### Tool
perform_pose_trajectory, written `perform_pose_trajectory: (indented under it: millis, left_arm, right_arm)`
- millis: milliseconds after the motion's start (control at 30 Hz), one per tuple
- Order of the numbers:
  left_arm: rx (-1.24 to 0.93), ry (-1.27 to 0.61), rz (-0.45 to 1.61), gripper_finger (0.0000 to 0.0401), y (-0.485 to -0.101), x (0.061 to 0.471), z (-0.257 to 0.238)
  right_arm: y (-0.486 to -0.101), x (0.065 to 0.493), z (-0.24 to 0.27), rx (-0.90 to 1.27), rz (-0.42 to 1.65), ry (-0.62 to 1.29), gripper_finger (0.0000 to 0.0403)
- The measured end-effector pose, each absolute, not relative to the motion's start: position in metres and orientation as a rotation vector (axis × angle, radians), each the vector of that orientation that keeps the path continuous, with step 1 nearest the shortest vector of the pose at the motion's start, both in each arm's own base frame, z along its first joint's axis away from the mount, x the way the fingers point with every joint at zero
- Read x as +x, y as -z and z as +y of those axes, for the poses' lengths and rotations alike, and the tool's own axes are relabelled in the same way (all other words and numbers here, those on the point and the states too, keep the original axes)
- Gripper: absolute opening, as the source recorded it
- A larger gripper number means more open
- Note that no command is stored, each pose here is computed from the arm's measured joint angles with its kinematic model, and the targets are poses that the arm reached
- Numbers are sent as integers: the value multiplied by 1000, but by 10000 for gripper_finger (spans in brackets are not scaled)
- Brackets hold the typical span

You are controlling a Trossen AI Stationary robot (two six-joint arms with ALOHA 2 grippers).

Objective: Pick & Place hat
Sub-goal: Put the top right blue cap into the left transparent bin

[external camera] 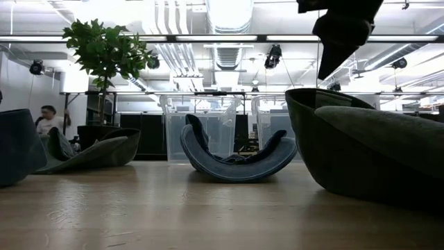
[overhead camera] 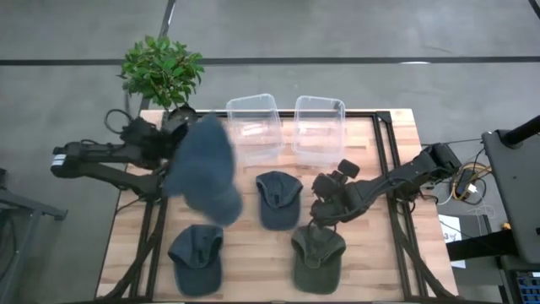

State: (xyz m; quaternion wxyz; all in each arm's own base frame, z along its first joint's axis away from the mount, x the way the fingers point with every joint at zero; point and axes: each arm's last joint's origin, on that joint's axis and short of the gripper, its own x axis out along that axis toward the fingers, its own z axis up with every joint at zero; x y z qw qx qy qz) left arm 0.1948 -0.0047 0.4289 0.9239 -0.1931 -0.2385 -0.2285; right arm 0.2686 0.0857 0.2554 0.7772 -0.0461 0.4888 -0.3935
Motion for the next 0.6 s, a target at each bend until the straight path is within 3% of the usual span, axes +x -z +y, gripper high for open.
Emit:
perform_pose_trajectory:
  millis: [200,333,600]
  left_arm:
    - [-701,-122,-318,5,-400,216,13]
    - [-759,-466,-184,5,-385,221,25]
    - [-764,-806,-79,5,-379,238,50]
  right_arm:
    - [-258,268,85,-72,1023,869,128]
    - [-262,267,85,-60,994,867,128]
    - [-268,265,84,-32,964,858,127]
